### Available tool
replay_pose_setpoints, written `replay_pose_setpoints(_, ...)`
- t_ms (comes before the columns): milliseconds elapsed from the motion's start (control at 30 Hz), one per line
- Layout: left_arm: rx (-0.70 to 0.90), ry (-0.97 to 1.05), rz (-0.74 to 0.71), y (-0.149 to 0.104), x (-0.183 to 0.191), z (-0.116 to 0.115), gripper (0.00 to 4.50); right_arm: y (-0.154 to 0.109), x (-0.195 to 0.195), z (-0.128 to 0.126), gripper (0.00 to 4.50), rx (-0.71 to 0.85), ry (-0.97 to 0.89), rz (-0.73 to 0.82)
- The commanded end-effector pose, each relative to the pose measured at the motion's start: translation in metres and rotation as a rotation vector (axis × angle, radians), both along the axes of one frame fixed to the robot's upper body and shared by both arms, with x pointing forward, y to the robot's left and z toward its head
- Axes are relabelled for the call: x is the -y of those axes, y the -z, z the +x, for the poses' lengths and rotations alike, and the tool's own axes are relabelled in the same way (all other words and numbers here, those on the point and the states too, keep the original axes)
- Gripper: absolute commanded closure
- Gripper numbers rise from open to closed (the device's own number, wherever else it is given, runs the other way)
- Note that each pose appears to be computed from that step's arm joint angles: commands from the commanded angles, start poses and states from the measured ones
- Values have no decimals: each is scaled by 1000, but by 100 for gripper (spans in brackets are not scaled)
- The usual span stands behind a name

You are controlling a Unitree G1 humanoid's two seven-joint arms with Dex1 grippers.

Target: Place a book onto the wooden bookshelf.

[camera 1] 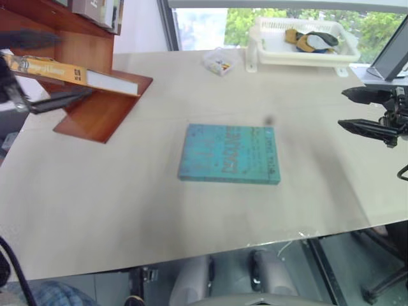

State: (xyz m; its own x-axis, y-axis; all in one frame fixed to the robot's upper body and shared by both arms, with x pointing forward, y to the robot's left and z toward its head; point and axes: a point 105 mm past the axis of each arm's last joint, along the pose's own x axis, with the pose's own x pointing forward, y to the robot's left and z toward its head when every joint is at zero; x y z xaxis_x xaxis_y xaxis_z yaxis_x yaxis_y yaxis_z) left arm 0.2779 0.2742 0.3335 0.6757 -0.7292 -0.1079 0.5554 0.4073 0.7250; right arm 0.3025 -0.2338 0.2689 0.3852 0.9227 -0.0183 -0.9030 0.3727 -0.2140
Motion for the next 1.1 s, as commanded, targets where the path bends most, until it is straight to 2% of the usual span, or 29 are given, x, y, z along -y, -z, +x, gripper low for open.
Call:
replay_pose_setpoints(33, -20, 151, -185, 5, 34, -8, 7, -20, 7, -12, 0, 61, 14, -9)
replay_pose_setpoints(133, -85, 227, -311, 30, 58, -4, 7, -21, 9, -13, 0, 60, 28, -15)
replay_pose_setpoints(333, -74, 159, -582, 62, 87, 16, 7, -25, 12, -19, 0, 60, 46, -13)
replay_pose_setpoints(533, -22, 11, -744, 73, 92, 42, 7, -26, 7, -22, 0, 63, 15, 21)
replay_pose_setpoints(800, 22, -67, -758, 74, 86, 57, 7, -36, -8, -40, 0, 46, -123, 136)
replay_pose_setpoints(1100, 66, -118, -764, 69, 76, 61, 7, -37, -12, -47, 0, 23, -171, 162)
